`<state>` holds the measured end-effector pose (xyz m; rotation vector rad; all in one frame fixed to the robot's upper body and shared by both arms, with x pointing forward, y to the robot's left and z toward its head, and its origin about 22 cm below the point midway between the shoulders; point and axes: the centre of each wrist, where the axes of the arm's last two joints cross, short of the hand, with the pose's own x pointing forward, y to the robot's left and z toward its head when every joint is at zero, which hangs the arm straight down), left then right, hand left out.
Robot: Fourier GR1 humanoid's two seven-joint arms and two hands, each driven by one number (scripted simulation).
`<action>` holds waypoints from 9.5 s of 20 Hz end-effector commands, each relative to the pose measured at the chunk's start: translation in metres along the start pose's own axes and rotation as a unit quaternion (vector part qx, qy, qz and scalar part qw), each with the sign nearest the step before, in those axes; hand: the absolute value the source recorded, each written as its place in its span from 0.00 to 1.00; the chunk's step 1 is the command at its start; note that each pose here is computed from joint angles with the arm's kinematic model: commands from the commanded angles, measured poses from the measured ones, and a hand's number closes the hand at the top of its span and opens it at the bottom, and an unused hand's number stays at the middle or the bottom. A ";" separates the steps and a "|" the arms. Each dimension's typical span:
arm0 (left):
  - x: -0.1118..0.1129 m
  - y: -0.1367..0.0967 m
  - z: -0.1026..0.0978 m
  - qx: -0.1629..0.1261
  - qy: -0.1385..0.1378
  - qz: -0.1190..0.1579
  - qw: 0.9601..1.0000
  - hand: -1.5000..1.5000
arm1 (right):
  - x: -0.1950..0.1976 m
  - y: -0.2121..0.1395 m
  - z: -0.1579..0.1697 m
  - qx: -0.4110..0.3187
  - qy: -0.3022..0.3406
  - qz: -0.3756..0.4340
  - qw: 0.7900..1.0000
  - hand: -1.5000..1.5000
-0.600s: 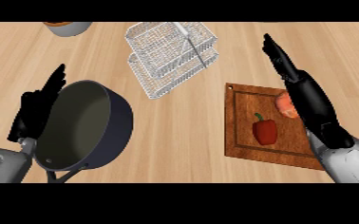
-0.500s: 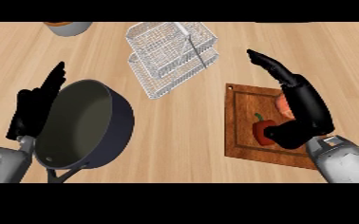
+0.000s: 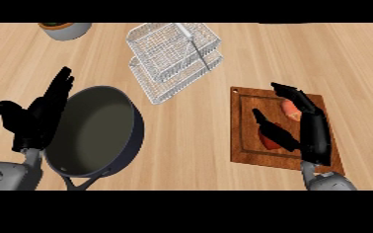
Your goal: Pick the bell pepper from the cutting board and place it in the tiered basket
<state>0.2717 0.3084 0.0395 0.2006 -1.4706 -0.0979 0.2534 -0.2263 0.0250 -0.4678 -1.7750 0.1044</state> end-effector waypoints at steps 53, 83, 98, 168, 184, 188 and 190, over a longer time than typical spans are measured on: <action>0.002 -0.005 0.003 -0.040 0.034 0.041 0.998 0.50 | -0.003 0.045 0.012 0.122 0.267 0.523 0.800 0.00; -0.010 -0.007 0.021 -0.023 0.033 0.041 0.998 0.50 | 0.088 0.062 0.077 -0.153 0.197 0.436 0.865 1.00; -0.015 -0.022 0.014 -0.048 0.022 0.028 0.998 0.50 | 0.209 0.099 0.060 -0.160 0.068 0.358 0.917 1.00; 0.000 -0.011 0.005 -0.047 0.027 0.038 0.998 0.50 | 0.195 0.168 -0.179 -0.364 0.053 0.015 0.930 0.00; -0.007 0.003 0.025 -0.001 0.041 0.042 0.998 0.50 | 0.177 0.078 -0.123 -0.450 0.033 0.008 0.892 0.00; -0.032 -0.003 0.040 -0.006 0.051 0.046 0.998 0.50 | 0.169 0.051 -0.084 -0.457 0.040 0.013 0.889 0.00; -0.019 0.000 0.035 -0.002 0.040 0.049 0.998 0.50 | 0.177 0.034 -0.062 -0.453 0.036 0.010 0.891 0.00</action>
